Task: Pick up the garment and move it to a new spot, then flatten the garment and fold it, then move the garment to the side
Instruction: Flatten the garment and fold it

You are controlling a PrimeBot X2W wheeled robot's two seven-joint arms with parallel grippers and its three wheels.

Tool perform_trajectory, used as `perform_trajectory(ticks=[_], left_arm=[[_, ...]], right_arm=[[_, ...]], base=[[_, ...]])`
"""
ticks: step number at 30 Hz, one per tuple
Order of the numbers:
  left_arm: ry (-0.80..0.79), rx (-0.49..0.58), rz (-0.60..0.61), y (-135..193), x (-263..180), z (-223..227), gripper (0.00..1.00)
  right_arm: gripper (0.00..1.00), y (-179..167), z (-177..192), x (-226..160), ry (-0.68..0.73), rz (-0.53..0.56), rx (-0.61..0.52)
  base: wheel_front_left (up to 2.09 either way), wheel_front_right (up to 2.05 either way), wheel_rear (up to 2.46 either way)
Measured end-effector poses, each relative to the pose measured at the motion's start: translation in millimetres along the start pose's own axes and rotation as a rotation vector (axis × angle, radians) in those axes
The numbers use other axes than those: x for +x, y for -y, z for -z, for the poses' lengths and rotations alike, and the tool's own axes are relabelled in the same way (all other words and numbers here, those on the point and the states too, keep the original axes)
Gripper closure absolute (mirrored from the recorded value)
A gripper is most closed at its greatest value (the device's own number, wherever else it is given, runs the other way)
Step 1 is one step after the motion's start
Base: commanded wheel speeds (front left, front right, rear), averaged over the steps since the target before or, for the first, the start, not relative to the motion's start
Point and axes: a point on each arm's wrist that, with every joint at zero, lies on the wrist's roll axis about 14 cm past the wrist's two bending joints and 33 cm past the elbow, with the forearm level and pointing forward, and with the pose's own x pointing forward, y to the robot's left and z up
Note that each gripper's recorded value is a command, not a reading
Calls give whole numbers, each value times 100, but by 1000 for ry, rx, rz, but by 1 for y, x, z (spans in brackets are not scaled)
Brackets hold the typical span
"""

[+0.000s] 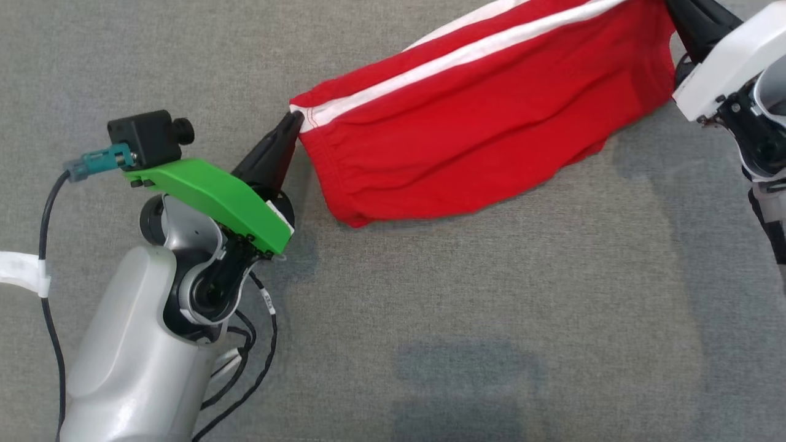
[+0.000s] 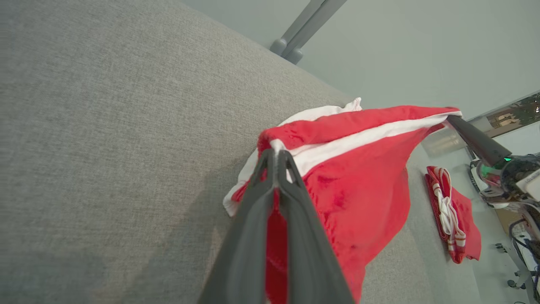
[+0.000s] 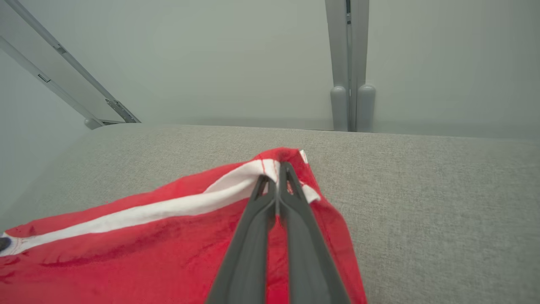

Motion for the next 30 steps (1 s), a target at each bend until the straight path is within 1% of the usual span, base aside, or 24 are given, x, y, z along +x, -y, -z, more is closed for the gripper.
perform_trajectory(ticks=[3,7,11,14,17,18,19,20,21,24,30], left_arm=[[-7,35,-60,-22,4,1,100],[-41,31,-112,-42,6,13,100],[-48,47,-123,-47,11,14,100],[-52,56,-126,-49,13,15,100],[-47,57,-126,-48,15,15,100],[-47,55,-125,-48,16,15,95],[-47,54,-124,-47,16,15,75],[-39,56,-124,-47,17,14,38],[-29,65,-125,-47,17,12,0],[0,116,-130,-48,19,3,0],[15,207,-134,-49,17,-3,0]], right_arm=[[100,-10,16,20,-29,-35,14],[100,-11,37,38,-69,-42,32],[100,-15,47,50,-75,-54,44],[100,-14,46,54,-64,-54,46],[100,-11,38,58,-26,-41,23],[100,-10,36,59,-21,-37,22],[70,-9,36,59,-18,-35,20],[53,-8,36,60,-12,-33,13],[0,-8,37,60,-12,-30,8],[0,-8,36,60,13,-26,-4],[0,-19,20,59,74,-45,11]], base=[[0,0,0],[0,0,0],[0,0,0],[0,0,0],[0,0,0],[0,0,0],[0,0,0],[0,0,0],[0,0,0],[0,0,0],[0,0,0]])
